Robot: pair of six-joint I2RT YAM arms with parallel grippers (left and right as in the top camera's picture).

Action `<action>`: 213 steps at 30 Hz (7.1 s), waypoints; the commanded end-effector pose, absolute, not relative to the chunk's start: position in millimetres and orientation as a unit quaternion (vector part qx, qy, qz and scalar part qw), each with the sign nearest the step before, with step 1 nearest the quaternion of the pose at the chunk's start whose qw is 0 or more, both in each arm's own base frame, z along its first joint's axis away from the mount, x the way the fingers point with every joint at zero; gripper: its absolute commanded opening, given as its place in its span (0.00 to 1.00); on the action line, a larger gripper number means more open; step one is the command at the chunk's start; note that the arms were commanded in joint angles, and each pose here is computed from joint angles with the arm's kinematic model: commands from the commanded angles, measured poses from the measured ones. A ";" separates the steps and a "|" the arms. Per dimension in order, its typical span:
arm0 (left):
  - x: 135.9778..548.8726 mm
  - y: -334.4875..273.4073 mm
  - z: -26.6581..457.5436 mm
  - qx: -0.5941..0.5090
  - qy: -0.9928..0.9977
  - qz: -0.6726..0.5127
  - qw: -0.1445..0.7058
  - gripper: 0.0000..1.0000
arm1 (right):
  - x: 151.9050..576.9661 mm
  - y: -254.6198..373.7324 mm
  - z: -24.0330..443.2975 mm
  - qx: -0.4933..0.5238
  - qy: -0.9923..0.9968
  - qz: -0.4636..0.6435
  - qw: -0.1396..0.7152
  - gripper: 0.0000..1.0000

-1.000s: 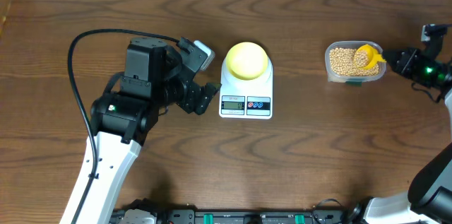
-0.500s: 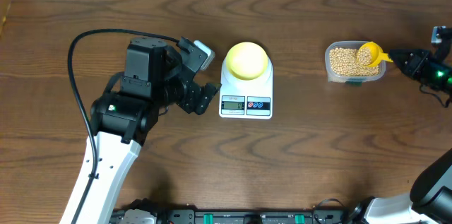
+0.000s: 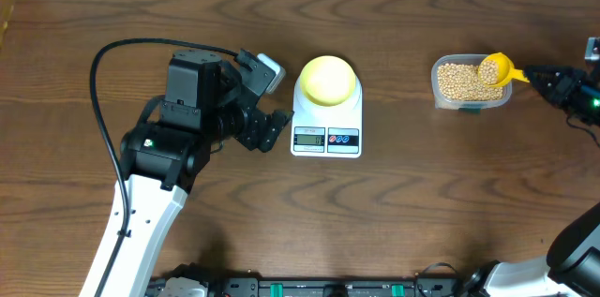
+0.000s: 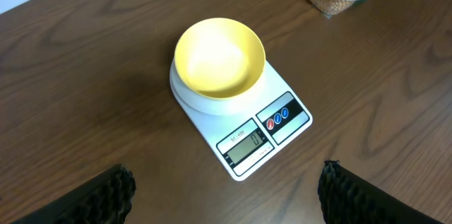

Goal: Scoop item into bowl and weigh 50g on scale
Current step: 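Lift the filled scoop out of the tub with the right gripper, then carry the filled scoop over the yellow bowl with the right gripper, then tilt the scoop with the right gripper to pour soybeans into the bowl, then carry the empty yellow scoop back over the soybean tub with the right gripper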

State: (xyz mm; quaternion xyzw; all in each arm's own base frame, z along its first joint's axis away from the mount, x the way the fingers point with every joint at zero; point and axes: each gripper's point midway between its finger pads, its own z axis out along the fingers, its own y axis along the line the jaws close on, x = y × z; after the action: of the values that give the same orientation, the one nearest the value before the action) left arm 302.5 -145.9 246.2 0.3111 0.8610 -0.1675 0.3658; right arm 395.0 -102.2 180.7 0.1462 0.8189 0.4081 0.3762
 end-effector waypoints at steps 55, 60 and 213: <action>299.2 -146.9 239.6 0.314 0.862 -0.175 0.357 0.86 | 412.1 -50.9 225.0 0.163 0.749 0.558 0.317 0.01; 299.2 -146.9 239.6 0.314 0.862 -0.175 0.357 0.86 | 416.6 -30.9 222.8 0.151 0.756 0.559 0.304 0.01; 299.2 -146.9 239.6 0.314 0.862 -0.175 0.357 0.86 | 424.9 246.8 201.1 -0.383 0.757 0.221 0.482 0.01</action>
State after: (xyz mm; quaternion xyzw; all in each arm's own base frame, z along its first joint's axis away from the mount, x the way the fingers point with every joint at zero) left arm 302.4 -145.9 246.0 0.3111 0.8611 -0.1677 0.3654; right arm 426.9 244.2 188.7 -0.4245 0.7435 0.1927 0.4795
